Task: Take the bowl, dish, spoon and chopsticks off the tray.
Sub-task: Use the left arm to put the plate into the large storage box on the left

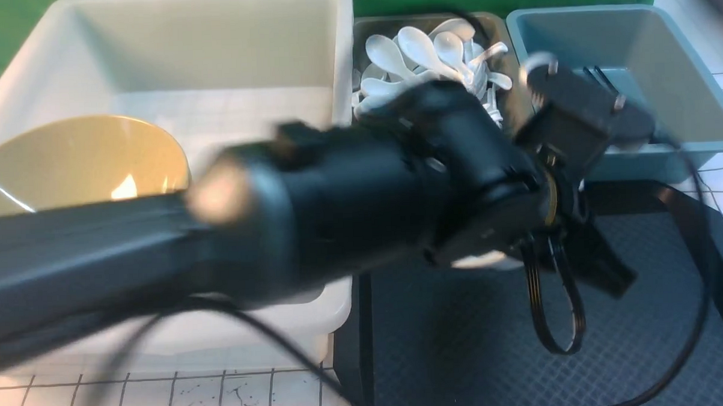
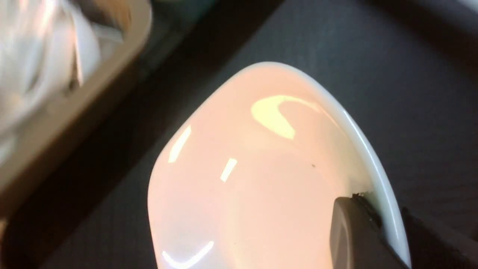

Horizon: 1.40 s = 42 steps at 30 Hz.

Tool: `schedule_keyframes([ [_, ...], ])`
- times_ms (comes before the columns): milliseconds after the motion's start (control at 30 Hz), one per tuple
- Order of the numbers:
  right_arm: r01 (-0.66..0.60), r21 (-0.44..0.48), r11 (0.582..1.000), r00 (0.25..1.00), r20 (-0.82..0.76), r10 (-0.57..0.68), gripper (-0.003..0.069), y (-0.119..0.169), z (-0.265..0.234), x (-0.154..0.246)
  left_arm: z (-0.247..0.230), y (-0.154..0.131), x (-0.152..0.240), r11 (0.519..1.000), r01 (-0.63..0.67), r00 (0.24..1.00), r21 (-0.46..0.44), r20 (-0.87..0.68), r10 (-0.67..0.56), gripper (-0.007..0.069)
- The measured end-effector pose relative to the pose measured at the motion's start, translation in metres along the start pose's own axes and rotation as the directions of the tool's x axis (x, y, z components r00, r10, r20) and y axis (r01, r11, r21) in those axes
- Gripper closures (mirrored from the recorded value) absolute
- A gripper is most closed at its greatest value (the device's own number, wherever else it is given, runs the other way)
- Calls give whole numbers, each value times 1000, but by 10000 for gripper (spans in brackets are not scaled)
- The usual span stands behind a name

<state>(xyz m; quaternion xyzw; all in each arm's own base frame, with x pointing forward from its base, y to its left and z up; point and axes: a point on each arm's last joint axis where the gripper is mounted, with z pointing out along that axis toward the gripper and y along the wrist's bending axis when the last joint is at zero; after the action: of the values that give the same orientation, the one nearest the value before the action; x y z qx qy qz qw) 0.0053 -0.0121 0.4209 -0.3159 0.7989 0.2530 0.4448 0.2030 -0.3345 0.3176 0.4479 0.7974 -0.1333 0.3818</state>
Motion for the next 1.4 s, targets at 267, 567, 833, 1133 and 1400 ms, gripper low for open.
schedule_keyframes([
  [267, 42, -10, 999, 998, 56, -41, 581, 1, 0, -5, -87, 59, 5, 988, -46, 998, -145, -55, 38, 610],
  [567, 124, -5, 992, 991, 43, -123, 581, 6, 18, -19, -98, 106, 70, 981, -190, 968, -39, -175, 181, 610],
  [833, 134, -6, 991, 991, 19, -134, 578, 8, 25, -22, -92, 147, 98, 940, -342, 935, -8, -105, 339, 610],
  [1133, 113, -23, 993, 994, 14, -112, 575, 10, 25, -21, -74, 165, 110, 932, -362, 923, 29, -130, 362, 610],
  [1400, 110, -31, 993, 993, 37, -108, 571, 11, 25, -24, -74, 165, 114, 944, -329, 927, 40, -179, 330, 610],
])
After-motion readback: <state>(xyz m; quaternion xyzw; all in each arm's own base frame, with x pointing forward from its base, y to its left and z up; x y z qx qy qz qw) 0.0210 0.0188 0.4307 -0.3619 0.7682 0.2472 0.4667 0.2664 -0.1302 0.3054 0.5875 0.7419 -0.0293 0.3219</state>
